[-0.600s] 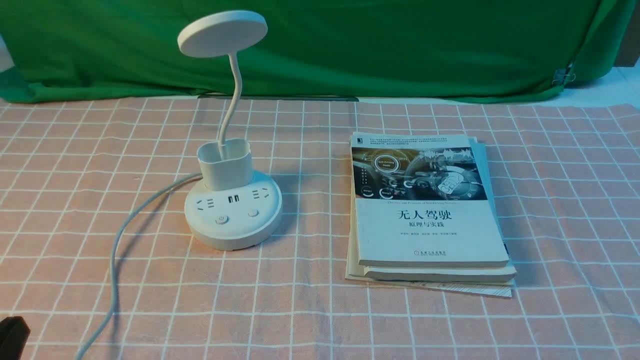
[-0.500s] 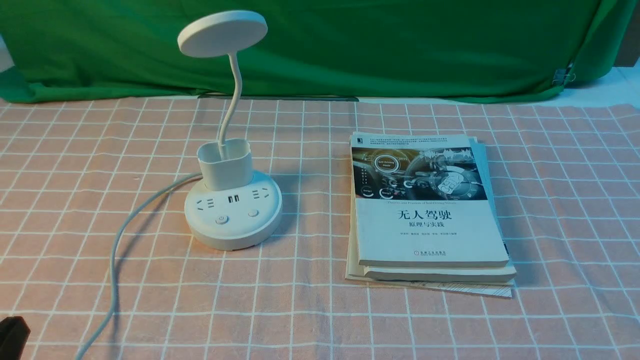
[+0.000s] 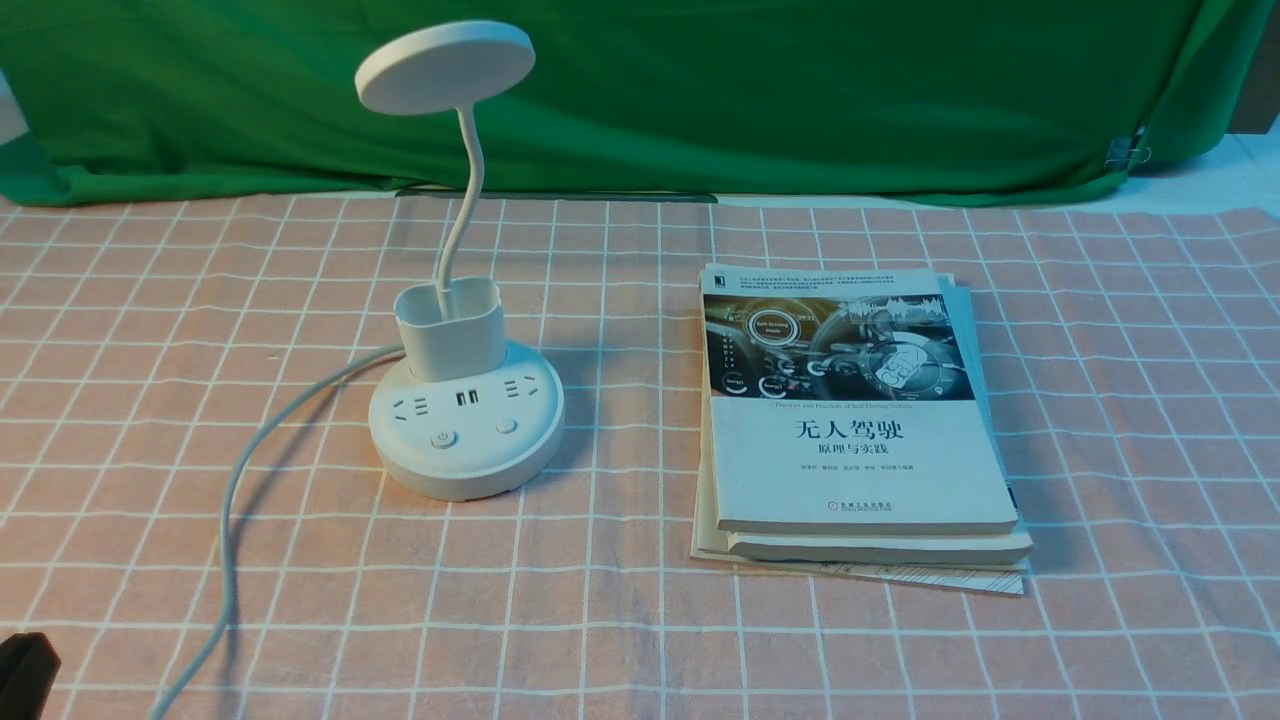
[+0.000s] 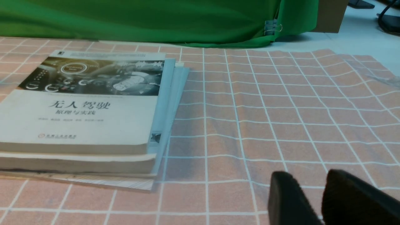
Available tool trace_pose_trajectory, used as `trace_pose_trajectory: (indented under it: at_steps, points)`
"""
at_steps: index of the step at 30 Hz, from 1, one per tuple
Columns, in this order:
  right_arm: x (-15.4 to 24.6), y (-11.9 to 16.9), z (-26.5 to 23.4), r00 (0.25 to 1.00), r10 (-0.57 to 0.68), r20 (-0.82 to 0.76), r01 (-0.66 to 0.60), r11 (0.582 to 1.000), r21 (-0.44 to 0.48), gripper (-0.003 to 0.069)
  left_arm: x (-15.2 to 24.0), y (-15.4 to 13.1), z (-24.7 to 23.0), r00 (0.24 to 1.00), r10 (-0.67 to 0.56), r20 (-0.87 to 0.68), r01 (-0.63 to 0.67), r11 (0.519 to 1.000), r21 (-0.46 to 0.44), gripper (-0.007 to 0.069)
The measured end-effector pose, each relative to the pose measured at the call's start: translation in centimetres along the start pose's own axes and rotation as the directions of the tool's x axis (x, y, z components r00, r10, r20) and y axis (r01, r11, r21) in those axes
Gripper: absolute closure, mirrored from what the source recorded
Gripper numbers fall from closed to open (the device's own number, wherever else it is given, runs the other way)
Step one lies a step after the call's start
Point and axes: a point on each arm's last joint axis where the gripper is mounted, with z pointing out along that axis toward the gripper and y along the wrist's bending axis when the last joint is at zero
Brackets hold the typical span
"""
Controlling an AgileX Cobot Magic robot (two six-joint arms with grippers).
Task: Turn on the table lamp on the pink coffee tablecloth with your hand.
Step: 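Press the power button on the lamp base to turn the lamp on with the left gripper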
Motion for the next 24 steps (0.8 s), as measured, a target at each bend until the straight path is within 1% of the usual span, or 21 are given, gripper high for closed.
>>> trace_pose_trajectory:
  at_steps: [7,14,19,20,22,23,24]
  points:
    - [0.0,0.0,0.0,1.000,0.000,0.000,0.000,1.000,0.000,0.0418,0.0,0.0,0.0,1.000,0.002,0.000,-0.002,1.000,-0.001,0.0623]
    - [0.0,0.0,0.0,1.000,0.000,0.000,0.000,1.000,0.000,0.0418,0.0,0.0,0.0,1.000,0.030,0.000,-0.030,1.000,-0.005,0.0623]
    - [0.0,0.0,0.0,1.000,0.000,0.000,0.000,1.000,0.000,0.0418,-0.3,0.0,0.0,0.999,0.046,0.028,-0.046,0.999,-0.007,0.0623]
    - [0.0,0.0,0.0,1.000,0.000,0.000,0.000,1.000,0.000,0.0418,-0.5,0.0,0.0,0.997,0.062,0.055,-0.062,0.998,-0.009,0.0623]
    - [0.0,0.0,0.0,1.000,0.000,0.000,0.000,1.000,0.000,0.0418,-1.4,0.0,-0.1,0.984,0.076,0.164,-0.075,0.997,-0.013,0.0623]
    - [0.0,0.0,0.0,1.000,0.000,0.000,0.000,1.000,0.000,0.0418,-1.6,0.0,-0.1,0.984,0.076,0.164,-0.075,0.997,-0.013,0.0623]
    - [0.0,0.0,0.0,1.000,0.000,0.000,0.000,1.000,0.000,0.0418,-2.8,-0.1,-0.4,0.946,0.099,0.309,-0.098,0.995,-0.018,0.0623]
